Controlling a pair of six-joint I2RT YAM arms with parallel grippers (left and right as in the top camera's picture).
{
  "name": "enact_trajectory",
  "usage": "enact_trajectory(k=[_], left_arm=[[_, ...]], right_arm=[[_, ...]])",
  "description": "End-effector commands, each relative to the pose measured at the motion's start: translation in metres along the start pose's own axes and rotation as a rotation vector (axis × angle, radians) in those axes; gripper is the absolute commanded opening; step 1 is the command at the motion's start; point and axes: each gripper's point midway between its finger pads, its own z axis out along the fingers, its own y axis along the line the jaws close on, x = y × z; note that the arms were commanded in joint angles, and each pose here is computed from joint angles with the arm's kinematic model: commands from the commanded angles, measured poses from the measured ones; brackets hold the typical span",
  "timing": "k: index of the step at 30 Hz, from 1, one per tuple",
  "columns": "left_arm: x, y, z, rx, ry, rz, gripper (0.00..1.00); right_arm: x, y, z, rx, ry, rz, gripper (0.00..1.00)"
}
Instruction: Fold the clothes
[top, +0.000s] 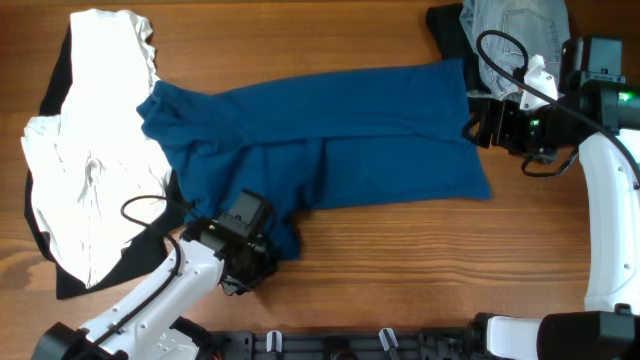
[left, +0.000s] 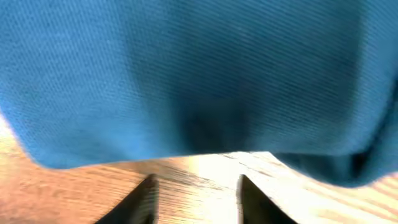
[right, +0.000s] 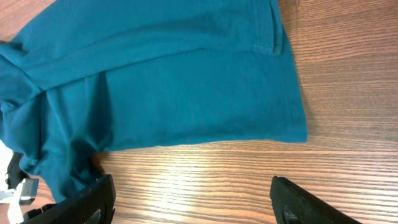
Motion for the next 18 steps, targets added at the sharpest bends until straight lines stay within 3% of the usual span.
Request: enact_trajectory(k=[1, 6, 13, 18], left_arm=[[0.016, -0.005, 0.003, 0.013, 0.057, 0.024, 0.32], [0.016, 0.007, 0.006, -0.062, 0.029, -0.030, 0.35], [-0.008, 0.031, 0.011, -0.171, -0.038, -0.112, 0.59], [-0.035, 0.040, 0.003, -0.131, -0.052, -0.283, 0.60]], right_arm=[[0.000, 0.006, -0.002, -0.025, -0.009, -0.020, 0.80], [0.000, 0.006, -0.002, -0.025, -0.008, -0.020, 0.80], [0.002, 0.006, -0.002, -0.024, -0.001, -0.018, 0.80], [0.002, 0.005, -0.002, -0.024, -0.002, -0.018, 0.80]])
